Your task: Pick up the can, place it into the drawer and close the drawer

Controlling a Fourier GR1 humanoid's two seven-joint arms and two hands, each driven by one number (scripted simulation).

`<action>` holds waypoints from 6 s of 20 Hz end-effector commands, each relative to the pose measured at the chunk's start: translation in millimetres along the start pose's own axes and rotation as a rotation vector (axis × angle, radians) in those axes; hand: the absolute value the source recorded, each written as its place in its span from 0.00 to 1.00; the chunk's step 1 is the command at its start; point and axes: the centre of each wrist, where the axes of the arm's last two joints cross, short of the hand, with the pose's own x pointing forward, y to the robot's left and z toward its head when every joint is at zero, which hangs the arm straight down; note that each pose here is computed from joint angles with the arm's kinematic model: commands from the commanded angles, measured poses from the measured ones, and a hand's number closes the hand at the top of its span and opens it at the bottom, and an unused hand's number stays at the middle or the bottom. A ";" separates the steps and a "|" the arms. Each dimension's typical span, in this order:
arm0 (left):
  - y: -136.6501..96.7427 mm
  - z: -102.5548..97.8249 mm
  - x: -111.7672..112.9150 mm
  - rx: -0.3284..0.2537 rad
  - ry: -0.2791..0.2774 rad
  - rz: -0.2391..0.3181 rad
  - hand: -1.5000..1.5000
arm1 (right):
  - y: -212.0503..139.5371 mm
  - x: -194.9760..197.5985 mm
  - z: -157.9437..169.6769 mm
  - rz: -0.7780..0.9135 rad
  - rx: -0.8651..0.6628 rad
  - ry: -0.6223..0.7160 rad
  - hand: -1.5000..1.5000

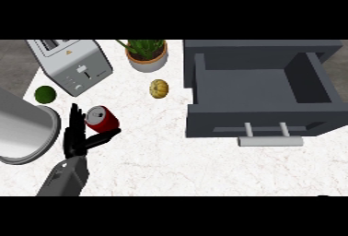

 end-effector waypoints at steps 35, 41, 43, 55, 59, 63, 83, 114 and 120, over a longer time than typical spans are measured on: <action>-130.4 -13.5 50.5 -0.463 -0.133 0.162 1.00 | -7.1 5.4 -12.9 0.029 -0.032 -0.028 0.00; -146.7 -38.0 116.2 -0.532 -0.202 0.104 1.00 | 0.2 9.0 1.0 0.048 -0.037 -0.033 0.00; -172.2 -27.6 136.9 -0.561 -0.217 0.109 1.00 | -7.1 4.9 -7.2 0.071 -0.042 -0.043 0.00; -231.2 9.9 283.8 -0.631 -0.244 0.089 1.00 | 3.6 11.6 -9.1 0.071 -0.047 -0.031 0.00; -243.1 16.2 324.4 -0.627 -0.283 0.049 1.00 | 0.3 28.2 -8.0 0.053 -0.072 -0.048 0.00; -268.9 22.5 336.0 -0.639 -0.256 0.041 1.00 | 2.3 27.6 -2.1 0.047 -0.032 -0.049 0.00; -324.4 41.8 389.5 -0.579 -0.248 -0.094 1.00 | -1.5 24.2 -31.1 0.050 -0.007 -0.058 0.00; -329.6 42.6 391.0 -0.424 -0.236 0.049 0.00 | 54.4 27.4 -87.5 0.613 0.178 -0.278 0.00; -328.2 38.2 384.7 -0.404 -0.279 0.041 0.00 | 68.9 1.5 -103.6 0.761 0.238 -0.284 0.00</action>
